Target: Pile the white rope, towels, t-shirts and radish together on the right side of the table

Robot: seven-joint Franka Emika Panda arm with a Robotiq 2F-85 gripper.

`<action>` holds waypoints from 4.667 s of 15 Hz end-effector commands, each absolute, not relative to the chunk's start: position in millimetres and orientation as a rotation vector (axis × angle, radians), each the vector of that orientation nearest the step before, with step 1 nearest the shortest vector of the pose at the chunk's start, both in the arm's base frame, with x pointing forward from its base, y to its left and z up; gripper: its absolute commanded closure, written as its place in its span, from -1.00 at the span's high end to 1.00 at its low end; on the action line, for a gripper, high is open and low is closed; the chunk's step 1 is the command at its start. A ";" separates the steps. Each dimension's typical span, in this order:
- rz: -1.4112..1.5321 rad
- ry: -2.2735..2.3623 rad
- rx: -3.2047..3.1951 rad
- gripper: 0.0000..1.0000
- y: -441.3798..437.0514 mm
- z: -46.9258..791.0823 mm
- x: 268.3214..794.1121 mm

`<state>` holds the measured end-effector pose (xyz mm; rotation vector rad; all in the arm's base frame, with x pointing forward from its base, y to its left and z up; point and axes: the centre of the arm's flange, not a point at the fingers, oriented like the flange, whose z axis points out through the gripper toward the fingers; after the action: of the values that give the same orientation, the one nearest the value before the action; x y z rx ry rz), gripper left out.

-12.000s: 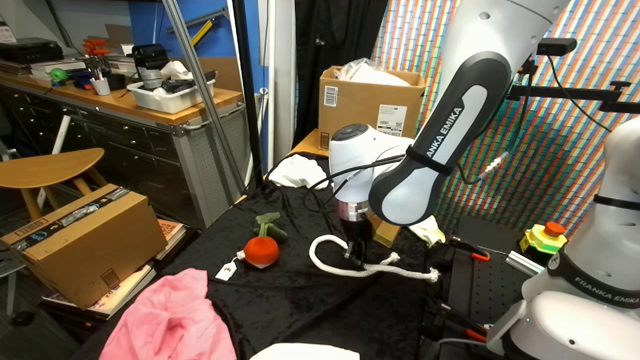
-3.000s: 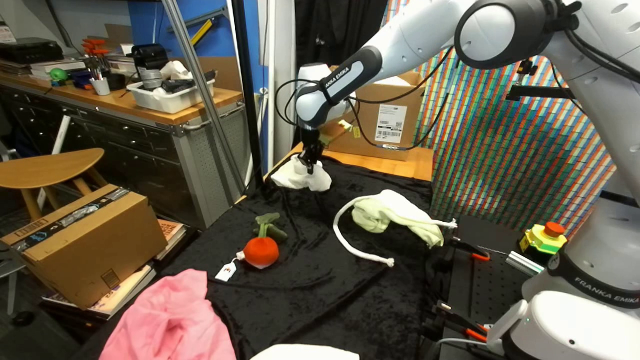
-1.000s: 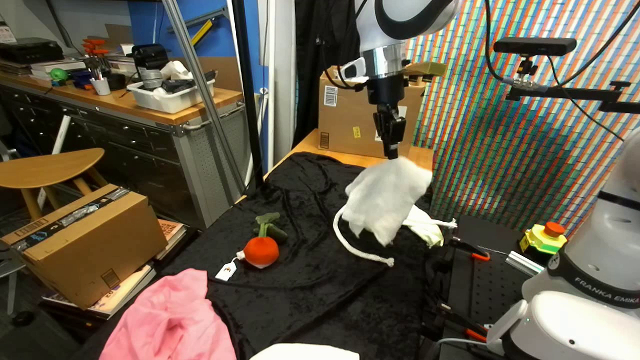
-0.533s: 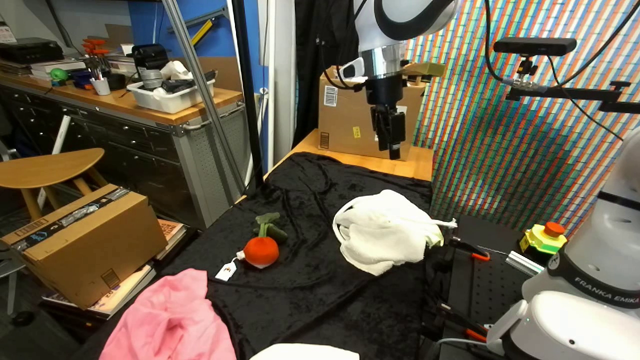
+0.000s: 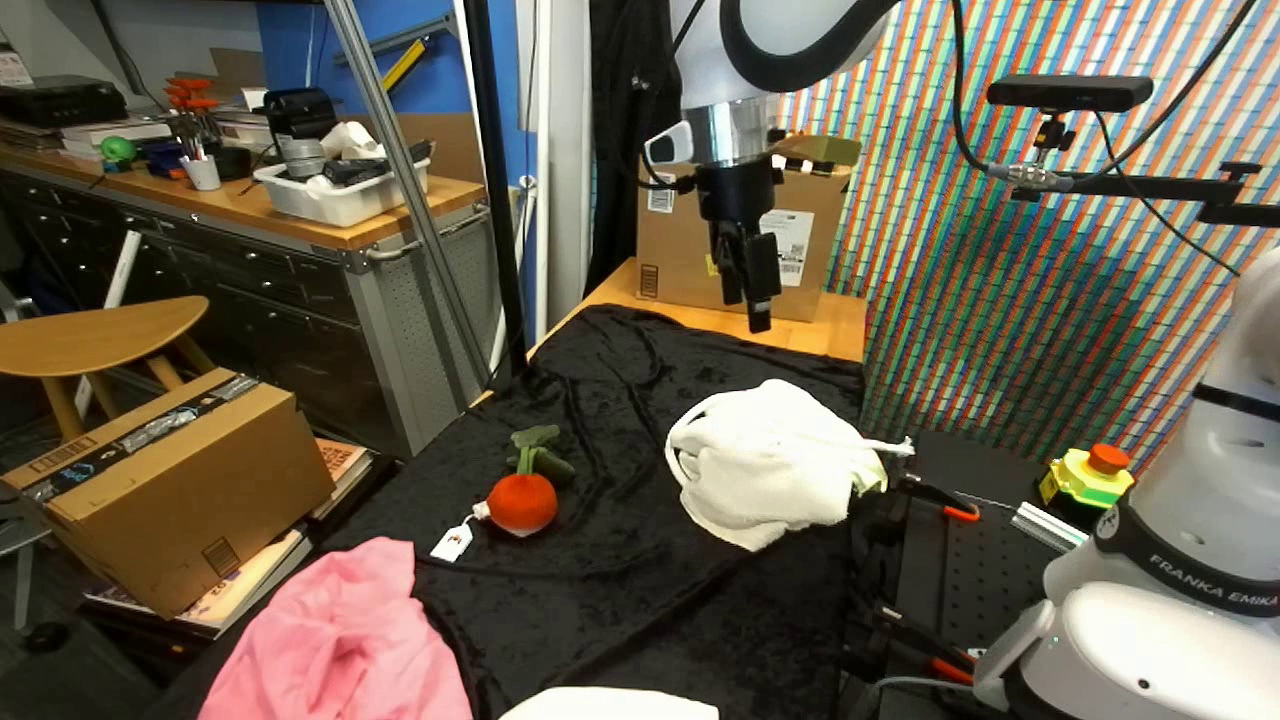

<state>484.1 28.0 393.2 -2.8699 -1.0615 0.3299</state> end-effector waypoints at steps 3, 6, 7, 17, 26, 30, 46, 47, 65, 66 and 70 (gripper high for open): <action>0.355 -1.253 -2.889 1.00 111.2 369.9 502.8; 0.369 -1.338 -2.896 1.00 155.3 344.6 498.0; 0.371 -1.356 -2.887 1.00 168.6 340.6 495.7; 0.365 -1.414 -2.855 1.00 310.5 313.6 501.6; 0.319 -1.470 -2.847 1.00 375.7 324.0 530.5; 0.273 -1.463 -2.854 1.00 394.0 325.5 540.9; 0.044 -1.355 -2.862 1.00 489.8 303.9 547.0; 0.014 -1.325 -2.863 1.00 490.7 298.7 549.4; -0.313 -0.926 -2.875 1.00 443.8 240.5 576.4; -0.312 -0.921 -2.871 1.00 443.9 239.0 574.2; -0.279 -0.929 -2.892 1.00 445.1 226.6 574.1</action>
<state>573.9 446.6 231.1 -2.8887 -0.9548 -0.2657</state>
